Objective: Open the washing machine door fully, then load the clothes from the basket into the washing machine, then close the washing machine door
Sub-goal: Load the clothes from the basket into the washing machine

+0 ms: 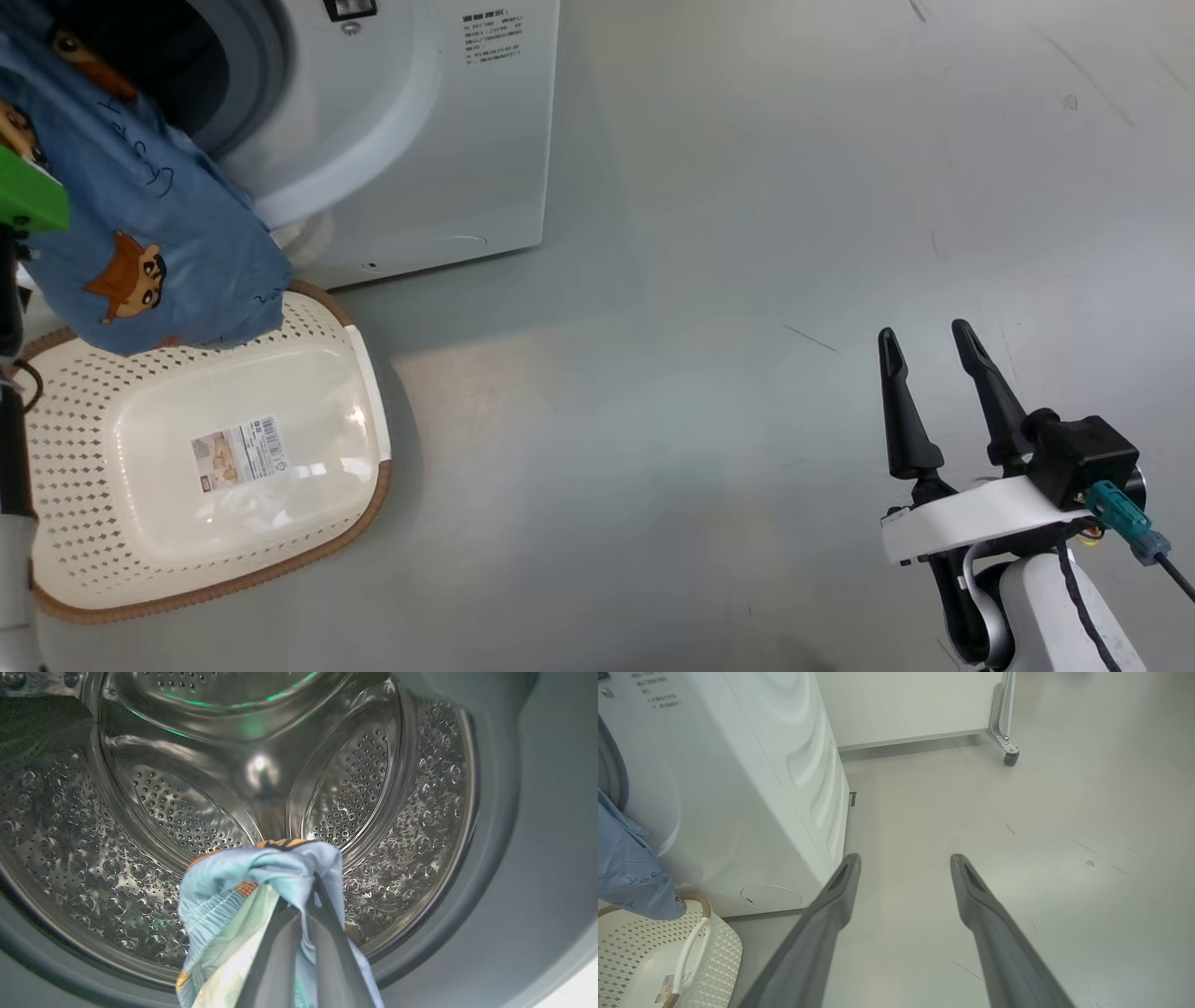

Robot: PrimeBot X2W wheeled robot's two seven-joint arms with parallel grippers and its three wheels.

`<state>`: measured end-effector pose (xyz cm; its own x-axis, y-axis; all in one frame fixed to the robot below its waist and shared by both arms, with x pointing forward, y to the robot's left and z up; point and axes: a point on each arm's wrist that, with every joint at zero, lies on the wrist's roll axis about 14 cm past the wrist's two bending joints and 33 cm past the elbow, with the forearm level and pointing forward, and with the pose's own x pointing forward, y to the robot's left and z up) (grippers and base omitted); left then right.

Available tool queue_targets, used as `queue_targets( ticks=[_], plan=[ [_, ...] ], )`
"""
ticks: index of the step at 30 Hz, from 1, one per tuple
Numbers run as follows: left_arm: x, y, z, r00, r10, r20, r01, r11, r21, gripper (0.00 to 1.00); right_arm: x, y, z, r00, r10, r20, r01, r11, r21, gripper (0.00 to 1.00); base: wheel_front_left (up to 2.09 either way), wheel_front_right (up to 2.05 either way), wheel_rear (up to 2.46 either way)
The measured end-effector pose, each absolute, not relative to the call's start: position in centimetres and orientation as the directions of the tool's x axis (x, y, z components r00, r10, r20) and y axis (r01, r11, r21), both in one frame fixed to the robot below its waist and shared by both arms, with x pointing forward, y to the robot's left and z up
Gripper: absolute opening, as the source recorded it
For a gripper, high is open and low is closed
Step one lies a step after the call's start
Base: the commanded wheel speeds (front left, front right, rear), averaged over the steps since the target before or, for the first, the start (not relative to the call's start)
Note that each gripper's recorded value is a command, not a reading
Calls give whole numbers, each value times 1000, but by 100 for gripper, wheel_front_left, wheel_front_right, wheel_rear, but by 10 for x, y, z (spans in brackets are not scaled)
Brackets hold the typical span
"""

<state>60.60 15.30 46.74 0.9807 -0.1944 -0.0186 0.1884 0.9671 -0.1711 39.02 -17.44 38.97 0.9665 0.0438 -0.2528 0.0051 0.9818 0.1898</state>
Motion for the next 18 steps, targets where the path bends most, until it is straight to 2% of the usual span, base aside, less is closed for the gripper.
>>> queue_targets(
  ticks=[18],
  plan=[
    [670, 145, 375, 952, -206, -227, 155, 962, -223, 0, 402, -175, 331, 922, 40, -385, 37, 981, 189, 100, 0, 0, 0]
  ],
)
